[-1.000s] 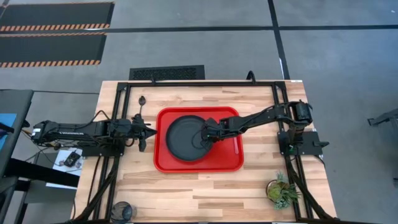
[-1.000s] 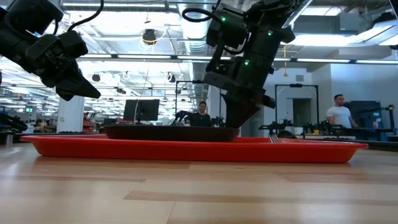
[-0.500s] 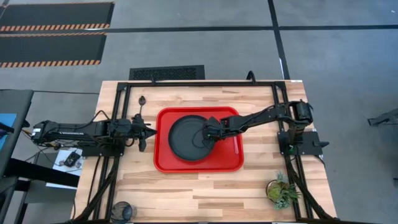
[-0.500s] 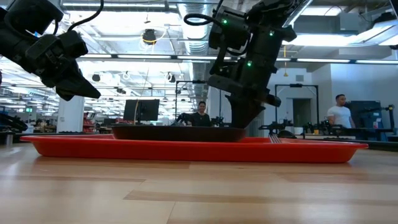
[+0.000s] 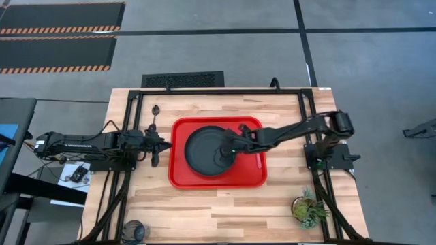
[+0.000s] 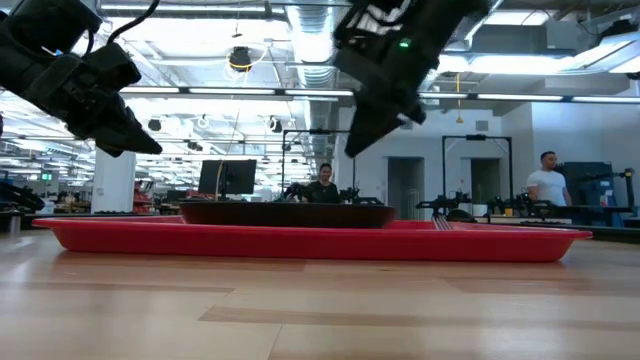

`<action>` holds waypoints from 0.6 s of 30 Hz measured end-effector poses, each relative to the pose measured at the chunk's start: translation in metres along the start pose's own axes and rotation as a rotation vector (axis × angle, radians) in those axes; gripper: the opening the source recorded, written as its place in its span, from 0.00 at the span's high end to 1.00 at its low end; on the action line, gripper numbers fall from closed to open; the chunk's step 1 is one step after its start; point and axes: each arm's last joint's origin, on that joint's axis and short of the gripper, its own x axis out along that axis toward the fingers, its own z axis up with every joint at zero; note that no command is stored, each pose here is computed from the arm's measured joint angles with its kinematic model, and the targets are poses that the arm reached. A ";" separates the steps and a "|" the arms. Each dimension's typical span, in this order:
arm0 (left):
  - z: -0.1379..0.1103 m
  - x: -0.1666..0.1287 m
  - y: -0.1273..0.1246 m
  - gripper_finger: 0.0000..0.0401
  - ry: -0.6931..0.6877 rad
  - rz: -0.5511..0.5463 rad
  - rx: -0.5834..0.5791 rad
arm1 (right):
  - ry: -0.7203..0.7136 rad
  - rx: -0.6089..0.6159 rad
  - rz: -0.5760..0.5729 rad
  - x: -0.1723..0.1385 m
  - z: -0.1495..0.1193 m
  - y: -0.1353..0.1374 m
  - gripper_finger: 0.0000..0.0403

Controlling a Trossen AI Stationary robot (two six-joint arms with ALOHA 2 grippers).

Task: Pick and place plate/cup/fork/spoon on tray
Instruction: Put the black spoon on the red tray to the left of the pink fork

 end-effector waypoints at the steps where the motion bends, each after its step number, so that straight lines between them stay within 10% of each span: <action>1: 0.001 0.000 0.000 1.00 -0.015 0.002 -0.022 | -0.020 -0.019 0.010 -0.002 -0.005 -0.001 0.99; 7: 0.014 -0.002 0.001 1.00 -0.054 0.074 -0.095 | -0.186 -0.009 0.101 -0.014 -0.032 -0.020 0.99; 18: 0.074 -0.007 0.022 1.00 0.273 0.390 -0.286 | -0.369 -0.040 0.107 -0.047 -0.053 -0.065 0.98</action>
